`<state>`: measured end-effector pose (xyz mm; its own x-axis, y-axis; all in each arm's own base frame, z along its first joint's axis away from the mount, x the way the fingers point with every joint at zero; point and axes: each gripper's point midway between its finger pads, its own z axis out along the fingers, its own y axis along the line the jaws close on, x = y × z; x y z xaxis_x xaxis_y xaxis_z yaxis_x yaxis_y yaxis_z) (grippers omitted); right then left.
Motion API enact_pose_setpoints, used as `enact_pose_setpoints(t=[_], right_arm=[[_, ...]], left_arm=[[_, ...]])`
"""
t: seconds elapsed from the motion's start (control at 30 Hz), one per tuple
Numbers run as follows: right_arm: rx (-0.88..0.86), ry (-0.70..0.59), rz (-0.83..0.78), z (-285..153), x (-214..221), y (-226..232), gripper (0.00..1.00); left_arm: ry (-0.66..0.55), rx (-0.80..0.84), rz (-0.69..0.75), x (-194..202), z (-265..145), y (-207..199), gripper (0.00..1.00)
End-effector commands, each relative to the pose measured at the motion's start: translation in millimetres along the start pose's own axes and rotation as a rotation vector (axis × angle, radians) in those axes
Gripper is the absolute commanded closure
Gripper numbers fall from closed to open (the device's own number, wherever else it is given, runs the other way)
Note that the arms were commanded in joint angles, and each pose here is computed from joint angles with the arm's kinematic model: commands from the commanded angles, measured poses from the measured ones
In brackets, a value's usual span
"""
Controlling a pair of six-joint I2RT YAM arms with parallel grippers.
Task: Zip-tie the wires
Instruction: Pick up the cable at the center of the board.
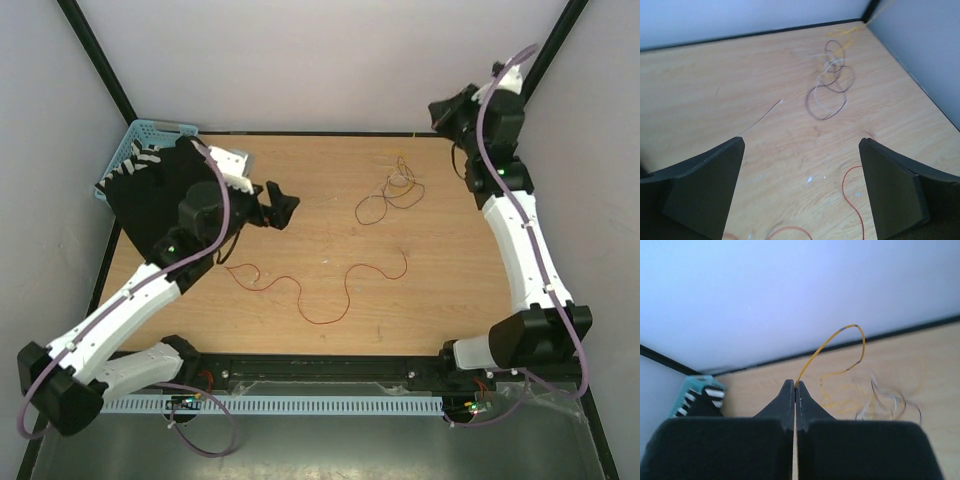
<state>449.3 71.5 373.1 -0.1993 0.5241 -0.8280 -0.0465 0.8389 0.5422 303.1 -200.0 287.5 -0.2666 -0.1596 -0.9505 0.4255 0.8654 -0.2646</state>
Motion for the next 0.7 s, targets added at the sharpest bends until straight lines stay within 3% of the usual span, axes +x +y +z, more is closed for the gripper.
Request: enact_pose_setpoints(t=[0.0, 0.13, 0.37, 0.53, 0.67], right_arm=[[-0.079, -0.126, -0.045, -21, -67, 43, 1.0], [-0.187, -0.221, -0.066, -37, -117, 85, 1.0], [-0.363, -0.359, -0.097, -76, -179, 144, 1.0], [-0.397, -0.422, -0.13, -98, -199, 158, 1.0], [-0.428, -0.439, -0.149, -117, -203, 166, 1.0]], left_arm=[[-0.047, 0.228, 0.162, -30, 20, -43, 0.01], [-0.059, 0.276, 0.184, -38, 43, -53, 0.01], [-0.04, 0.415, 0.151, -19, 97, -77, 0.01], [-0.047, 0.494, 0.115, -6, 140, -95, 0.01], [-0.149, 0.5, 0.108, -10, 160, -100, 0.01]])
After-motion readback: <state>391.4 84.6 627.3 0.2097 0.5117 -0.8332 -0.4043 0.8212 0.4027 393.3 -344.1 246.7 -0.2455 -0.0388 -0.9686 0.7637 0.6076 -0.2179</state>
